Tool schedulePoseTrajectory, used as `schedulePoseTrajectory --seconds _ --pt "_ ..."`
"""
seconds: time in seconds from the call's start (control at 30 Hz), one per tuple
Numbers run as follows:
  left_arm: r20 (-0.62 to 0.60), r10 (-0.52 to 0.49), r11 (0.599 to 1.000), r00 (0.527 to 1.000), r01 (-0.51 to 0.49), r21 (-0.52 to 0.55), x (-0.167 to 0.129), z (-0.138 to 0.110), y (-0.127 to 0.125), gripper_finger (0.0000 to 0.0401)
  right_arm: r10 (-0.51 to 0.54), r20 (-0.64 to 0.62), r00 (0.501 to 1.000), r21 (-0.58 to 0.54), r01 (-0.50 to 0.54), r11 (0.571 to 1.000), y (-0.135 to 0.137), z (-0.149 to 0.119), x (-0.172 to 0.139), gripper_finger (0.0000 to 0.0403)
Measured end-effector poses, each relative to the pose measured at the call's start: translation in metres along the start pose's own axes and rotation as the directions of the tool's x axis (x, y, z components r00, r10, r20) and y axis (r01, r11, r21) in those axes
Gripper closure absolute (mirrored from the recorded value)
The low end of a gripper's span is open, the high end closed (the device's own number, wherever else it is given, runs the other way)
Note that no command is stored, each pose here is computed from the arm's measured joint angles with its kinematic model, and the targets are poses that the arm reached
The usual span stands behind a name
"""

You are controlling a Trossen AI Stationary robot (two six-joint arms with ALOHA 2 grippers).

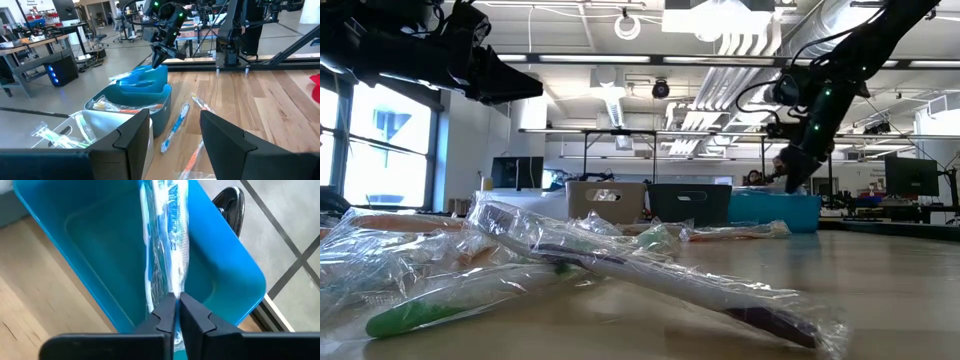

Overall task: Pick & Place Toothbrushes
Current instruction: Put the blue toothbrush into the blue bin, then put the orange toothbrush into the dark green bin

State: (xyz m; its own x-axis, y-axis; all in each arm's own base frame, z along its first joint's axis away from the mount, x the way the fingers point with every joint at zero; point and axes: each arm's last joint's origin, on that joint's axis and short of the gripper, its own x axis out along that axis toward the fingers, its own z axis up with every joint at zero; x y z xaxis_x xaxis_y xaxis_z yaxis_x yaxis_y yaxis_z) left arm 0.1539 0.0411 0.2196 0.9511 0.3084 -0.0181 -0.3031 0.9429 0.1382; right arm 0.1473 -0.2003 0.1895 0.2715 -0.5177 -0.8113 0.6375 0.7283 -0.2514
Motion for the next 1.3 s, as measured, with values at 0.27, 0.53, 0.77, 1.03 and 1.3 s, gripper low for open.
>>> schedulePoseTrajectory --seconds 0.27,0.53,0.77,1.03,1.3 --pt "0.000 -0.001 1.000 1.000 0.001 0.000 0.000 0.000 0.000 0.0230 -0.009 -0.003 1.000 0.000 0.009 1.000 0.000 0.000 0.000 0.0318" --pt "0.000 0.000 1.000 1.000 0.000 0.000 0.000 0.000 0.000 0.0230 -0.007 -0.002 1.000 -0.002 0.007 1.000 0.000 0.000 0.000 0.0280" --pt "0.000 0.000 0.999 1.000 0.000 0.037 0.000 0.000 0.000 0.0230 0.007 0.036 0.999 -0.029 -0.006 1.000 0.009 0.006 -0.001 0.0288" --pt "0.000 0.000 0.997 1.000 0.000 0.071 0.000 0.000 0.000 0.0230 0.024 0.108 0.994 -0.050 -0.018 0.999 0.022 0.015 -0.004 0.0294" --pt "0.000 -0.001 0.995 1.000 0.001 0.095 0.000 0.000 0.000 0.0230 0.037 0.200 0.979 -0.066 -0.024 0.998 0.031 0.026 -0.007 0.0294"
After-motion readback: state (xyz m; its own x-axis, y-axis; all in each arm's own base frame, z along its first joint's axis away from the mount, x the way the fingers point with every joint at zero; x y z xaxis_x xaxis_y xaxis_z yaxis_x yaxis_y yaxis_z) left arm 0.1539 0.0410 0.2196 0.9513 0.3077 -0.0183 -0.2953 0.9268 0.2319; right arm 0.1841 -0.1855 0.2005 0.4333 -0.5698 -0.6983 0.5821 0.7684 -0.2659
